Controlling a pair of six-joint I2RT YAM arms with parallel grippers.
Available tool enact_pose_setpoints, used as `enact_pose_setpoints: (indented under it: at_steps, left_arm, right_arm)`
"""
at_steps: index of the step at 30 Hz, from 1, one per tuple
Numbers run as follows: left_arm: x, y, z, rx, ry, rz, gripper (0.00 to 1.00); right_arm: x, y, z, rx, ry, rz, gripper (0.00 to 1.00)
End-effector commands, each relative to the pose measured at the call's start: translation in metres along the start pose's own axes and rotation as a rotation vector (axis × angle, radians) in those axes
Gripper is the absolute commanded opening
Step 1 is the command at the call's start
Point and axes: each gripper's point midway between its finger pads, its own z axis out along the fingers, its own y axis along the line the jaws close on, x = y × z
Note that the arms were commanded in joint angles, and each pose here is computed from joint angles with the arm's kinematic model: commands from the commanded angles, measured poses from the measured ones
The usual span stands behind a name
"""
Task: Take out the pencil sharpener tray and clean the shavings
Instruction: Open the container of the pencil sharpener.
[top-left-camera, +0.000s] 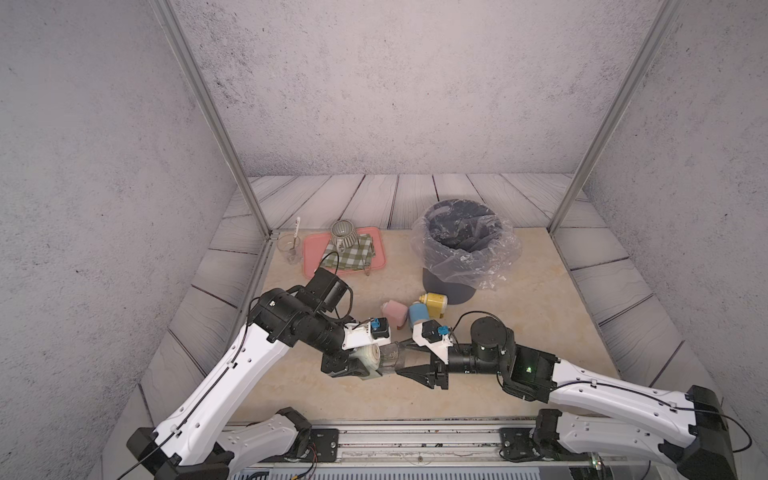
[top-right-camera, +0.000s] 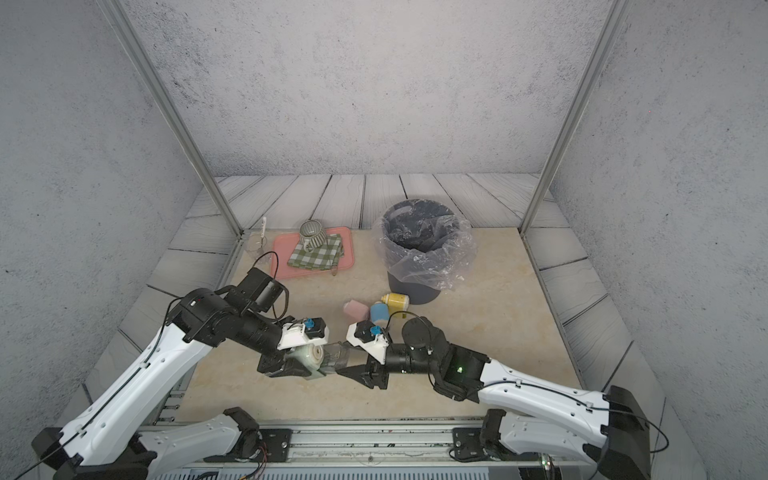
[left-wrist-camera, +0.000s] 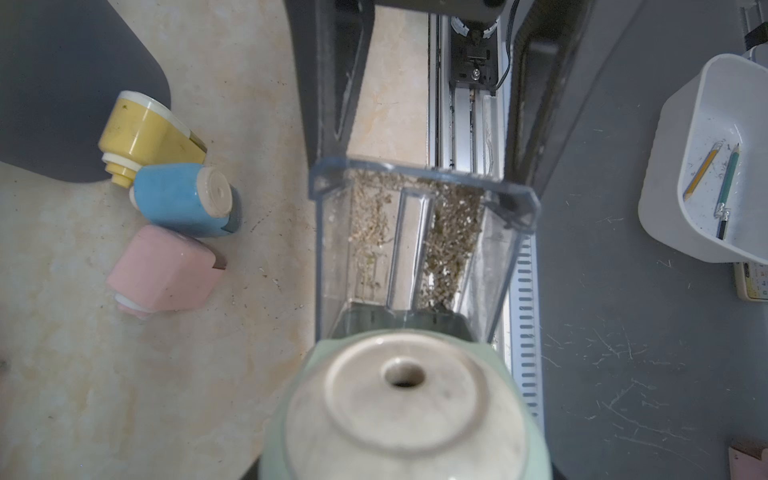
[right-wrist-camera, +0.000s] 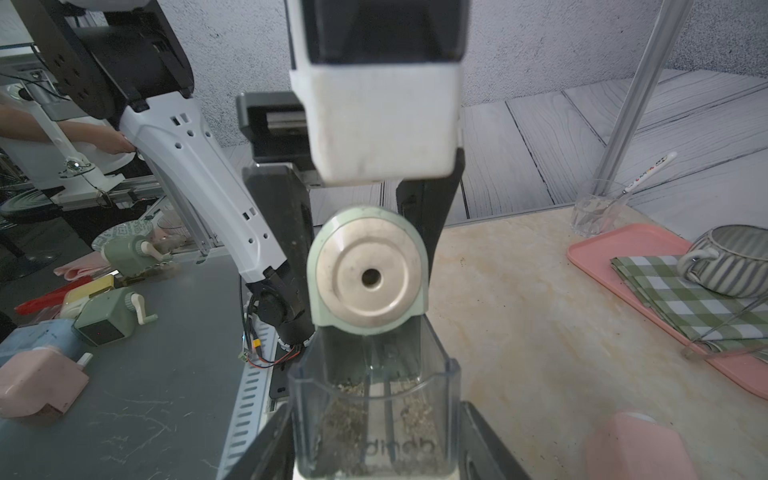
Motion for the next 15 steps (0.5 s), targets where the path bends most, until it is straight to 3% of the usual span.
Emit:
enact_pose_setpoints:
  at_steps: [1, 15]
  left_arm:
    - [0.0010, -0.0071, -0.0086, 0.004, -0.002, 0.004, 0.00]
    - [0.0017, -0.0060, -0.0148, -0.016, -0.007, 0.002, 0.00]
  right_arm:
    - [-0.0087, -0.0052, -0.0056, 0.033, -0.035, -0.010, 0.00]
    - [-0.0079, -0.0072, -0.0107, 0.048, -0.041, -0.013, 0.00]
